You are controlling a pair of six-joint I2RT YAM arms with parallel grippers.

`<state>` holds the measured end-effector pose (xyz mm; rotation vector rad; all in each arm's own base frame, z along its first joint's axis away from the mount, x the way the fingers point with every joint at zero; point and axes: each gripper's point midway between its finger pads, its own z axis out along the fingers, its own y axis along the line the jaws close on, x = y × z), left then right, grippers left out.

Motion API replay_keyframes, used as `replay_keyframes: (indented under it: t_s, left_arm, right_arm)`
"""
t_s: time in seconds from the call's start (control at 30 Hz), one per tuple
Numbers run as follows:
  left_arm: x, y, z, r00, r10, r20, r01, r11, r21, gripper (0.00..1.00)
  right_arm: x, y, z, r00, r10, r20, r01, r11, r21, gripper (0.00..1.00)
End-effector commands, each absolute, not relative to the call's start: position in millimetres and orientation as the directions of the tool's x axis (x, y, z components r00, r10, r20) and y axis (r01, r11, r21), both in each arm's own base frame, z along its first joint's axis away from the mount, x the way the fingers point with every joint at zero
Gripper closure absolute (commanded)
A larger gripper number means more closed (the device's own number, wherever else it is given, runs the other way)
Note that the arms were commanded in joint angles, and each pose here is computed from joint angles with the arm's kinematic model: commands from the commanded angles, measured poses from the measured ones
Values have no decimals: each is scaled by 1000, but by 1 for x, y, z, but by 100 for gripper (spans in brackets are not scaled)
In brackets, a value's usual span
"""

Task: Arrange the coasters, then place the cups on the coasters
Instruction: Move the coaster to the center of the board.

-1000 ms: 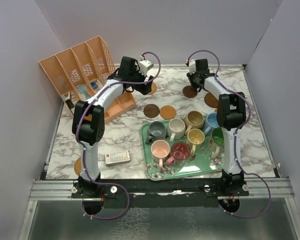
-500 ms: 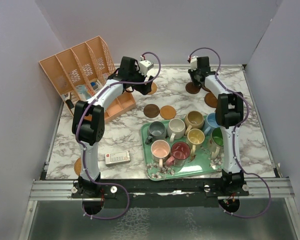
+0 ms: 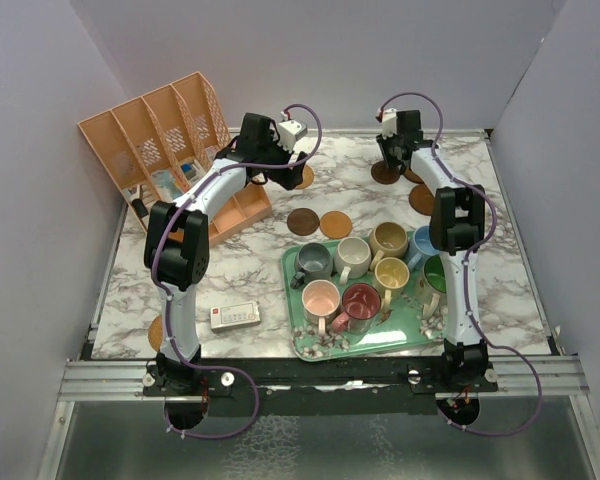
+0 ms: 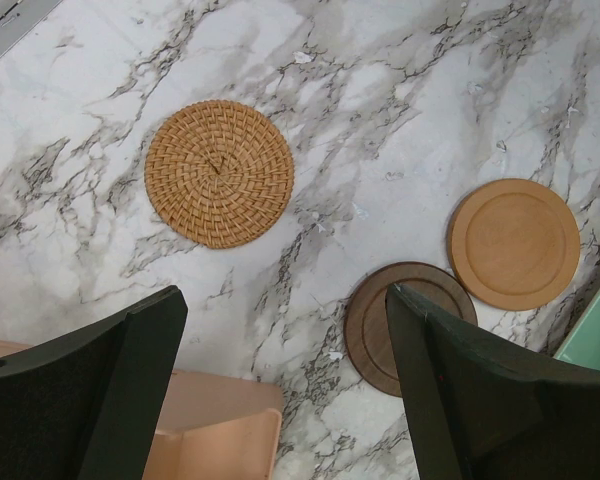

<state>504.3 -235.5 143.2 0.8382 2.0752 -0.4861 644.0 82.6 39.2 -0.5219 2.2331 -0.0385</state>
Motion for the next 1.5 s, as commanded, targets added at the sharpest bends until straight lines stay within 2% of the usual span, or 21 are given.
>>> replay_keyframes:
  t_s: [0.0,0.23,0.5,0.87,1.17,1.47]
  left_arm:
    - [506,-232,153,-412,393,-822,710,704,-19,15]
    - [507,-232,153,-411,392,-823,710,704,-20,15]
    - [506,-232,153,-411,393,-823,711,703,-19,15]
    - [506,-232,155,-415,385,-824,704,709,-24,15]
    - [512,-215,155,-436,368,-822,668,744,-21,15]
    - [528,-155,181,-476,240,-846,522,851,-52,15]
  right_arm:
    - [622,95,-5,-654,-370,-660,-418,904,-93,73]
    - [620,105,-5,-651,-368,-664,-441,895,-63,73]
    - [629,102,14,-626,-375,-684,-424,899,-106,72]
    - [622,122,102,-510,-378,-773,-508,857,-84,52]
    - [573,170,130,-456,-411,-789,-672,740,4,48]
    - [508,257,102,-423,-494,-759,-825,557,97,46]
